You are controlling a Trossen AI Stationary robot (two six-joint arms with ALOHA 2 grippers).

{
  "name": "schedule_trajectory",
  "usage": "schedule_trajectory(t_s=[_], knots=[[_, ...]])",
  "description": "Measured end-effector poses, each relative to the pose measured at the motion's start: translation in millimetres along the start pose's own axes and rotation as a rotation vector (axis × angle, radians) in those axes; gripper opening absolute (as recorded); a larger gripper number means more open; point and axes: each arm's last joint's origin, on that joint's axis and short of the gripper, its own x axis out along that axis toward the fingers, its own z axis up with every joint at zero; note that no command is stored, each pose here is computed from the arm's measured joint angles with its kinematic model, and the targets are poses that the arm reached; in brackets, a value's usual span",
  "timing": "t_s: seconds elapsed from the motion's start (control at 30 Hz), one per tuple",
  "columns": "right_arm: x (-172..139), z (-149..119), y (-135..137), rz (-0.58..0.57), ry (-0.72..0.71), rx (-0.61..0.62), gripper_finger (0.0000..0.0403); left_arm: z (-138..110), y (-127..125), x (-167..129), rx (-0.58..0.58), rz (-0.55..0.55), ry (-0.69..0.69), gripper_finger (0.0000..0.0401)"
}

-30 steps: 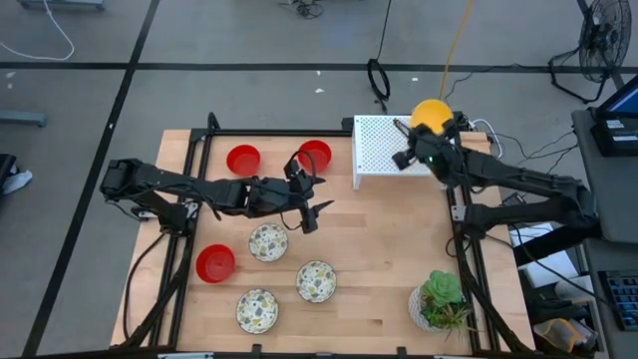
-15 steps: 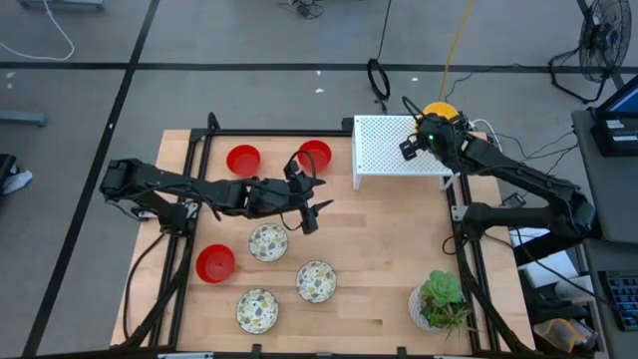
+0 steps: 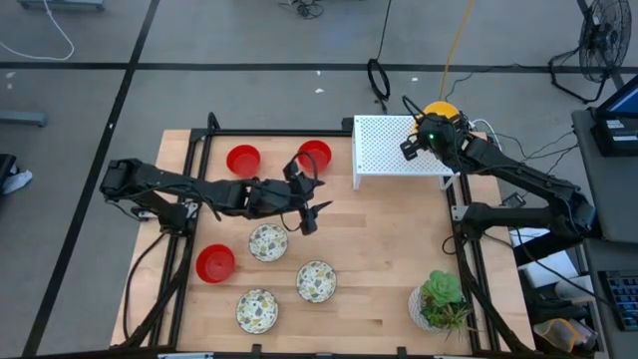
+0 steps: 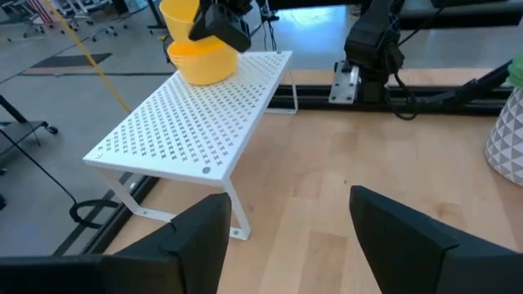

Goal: Pick & Place Mini bowls
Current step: Stack the yellow bowl on top of the yellow bowl on the shelf, then put the red bowl on the shelf

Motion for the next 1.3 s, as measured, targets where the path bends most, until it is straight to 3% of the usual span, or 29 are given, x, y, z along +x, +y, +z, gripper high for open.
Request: schedule_trajectory(t_s=[0.3,0.6,0.77,0.9,1.13,1.23,1.3], knots=[[0,0,0,0.0,0.004,-0.027,0.0015,-7,0,0,0.012,0.002,0.073,0.0244],[0,0,0,0.001,-0.002,-0.024,0.01,-12,1,-1,-0.038,0.007,0.116,0.0243],[-1,0,0,0.002,-0.004,-0.045,0.0136,-22,1,-2,-0.072,0.009,0.216,0.0244],[-2,1,0,0.005,-0.01,-0.048,0.0152,-34,2,-12,-0.144,-0.073,0.378,0.0244],[-2,1,0,0.006,-0.013,-0.068,0.0152,-52,-13,-42,-0.531,-0.443,0.862,0.0243],[-2,1,0,0.006,-0.013,-0.067,0.0149,-60,-31,-59,-0.583,-0.475,1.032,0.0243],[-2,1,0,0.005,-0.013,-0.067,0.0149,-66,-40,-70,-0.599,-0.413,1.127,0.0243]])
